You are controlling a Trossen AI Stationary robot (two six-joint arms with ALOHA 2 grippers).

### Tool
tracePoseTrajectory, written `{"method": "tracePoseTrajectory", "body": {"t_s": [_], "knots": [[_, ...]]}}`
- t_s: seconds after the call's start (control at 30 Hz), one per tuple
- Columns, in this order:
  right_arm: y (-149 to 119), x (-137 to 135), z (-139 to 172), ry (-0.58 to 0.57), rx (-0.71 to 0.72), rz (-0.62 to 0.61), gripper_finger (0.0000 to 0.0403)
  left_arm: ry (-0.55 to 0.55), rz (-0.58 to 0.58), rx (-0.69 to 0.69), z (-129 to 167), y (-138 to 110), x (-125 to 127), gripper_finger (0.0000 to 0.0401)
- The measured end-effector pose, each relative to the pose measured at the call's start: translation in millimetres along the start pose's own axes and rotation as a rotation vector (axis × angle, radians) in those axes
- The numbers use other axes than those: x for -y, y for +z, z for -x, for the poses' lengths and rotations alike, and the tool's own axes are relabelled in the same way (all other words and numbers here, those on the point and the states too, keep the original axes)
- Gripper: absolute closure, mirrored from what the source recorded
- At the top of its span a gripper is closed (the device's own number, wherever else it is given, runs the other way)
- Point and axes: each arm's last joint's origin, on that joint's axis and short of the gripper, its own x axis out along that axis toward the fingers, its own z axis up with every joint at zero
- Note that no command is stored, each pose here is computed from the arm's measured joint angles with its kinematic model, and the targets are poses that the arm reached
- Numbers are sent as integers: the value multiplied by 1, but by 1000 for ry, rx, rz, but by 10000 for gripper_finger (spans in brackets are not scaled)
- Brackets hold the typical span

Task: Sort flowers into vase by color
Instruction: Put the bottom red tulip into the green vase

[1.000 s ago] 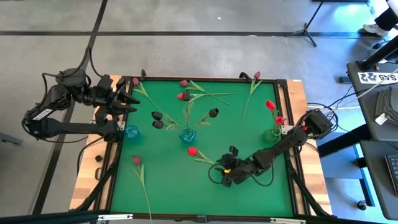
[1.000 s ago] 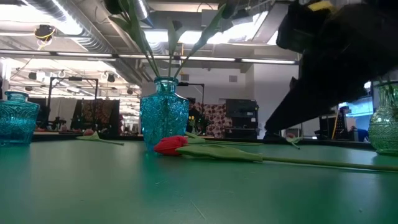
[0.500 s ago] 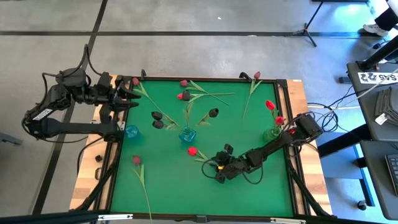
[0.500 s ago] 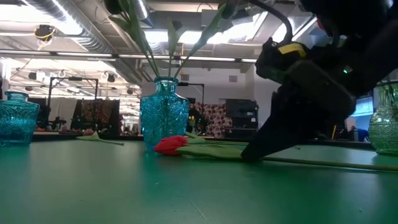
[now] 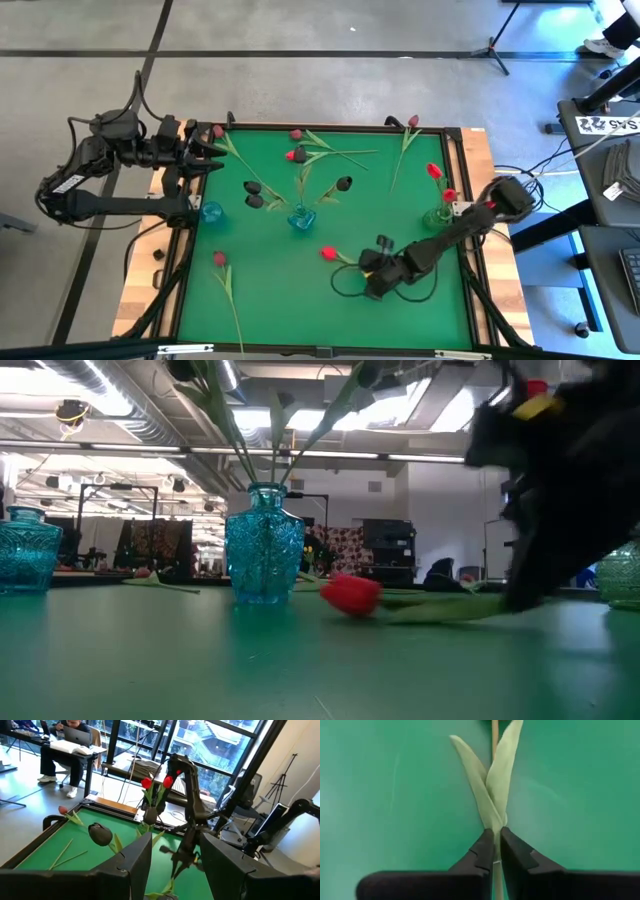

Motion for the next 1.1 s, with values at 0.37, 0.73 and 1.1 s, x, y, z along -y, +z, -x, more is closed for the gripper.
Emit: {"method": "tracePoseTrajectory", "body": {"t_s": [0.37,0.73,1.1], "knots": [[-39,-7,36,76,-407,-125,359,1,-1,1,0,0,0,238],[-33,-18,40,81,-251,-86,191,0,-1,0,0,0,0,238],[-28,-24,12,31,-104,-1,247,-1,0,0,0,0,0,238]]}}
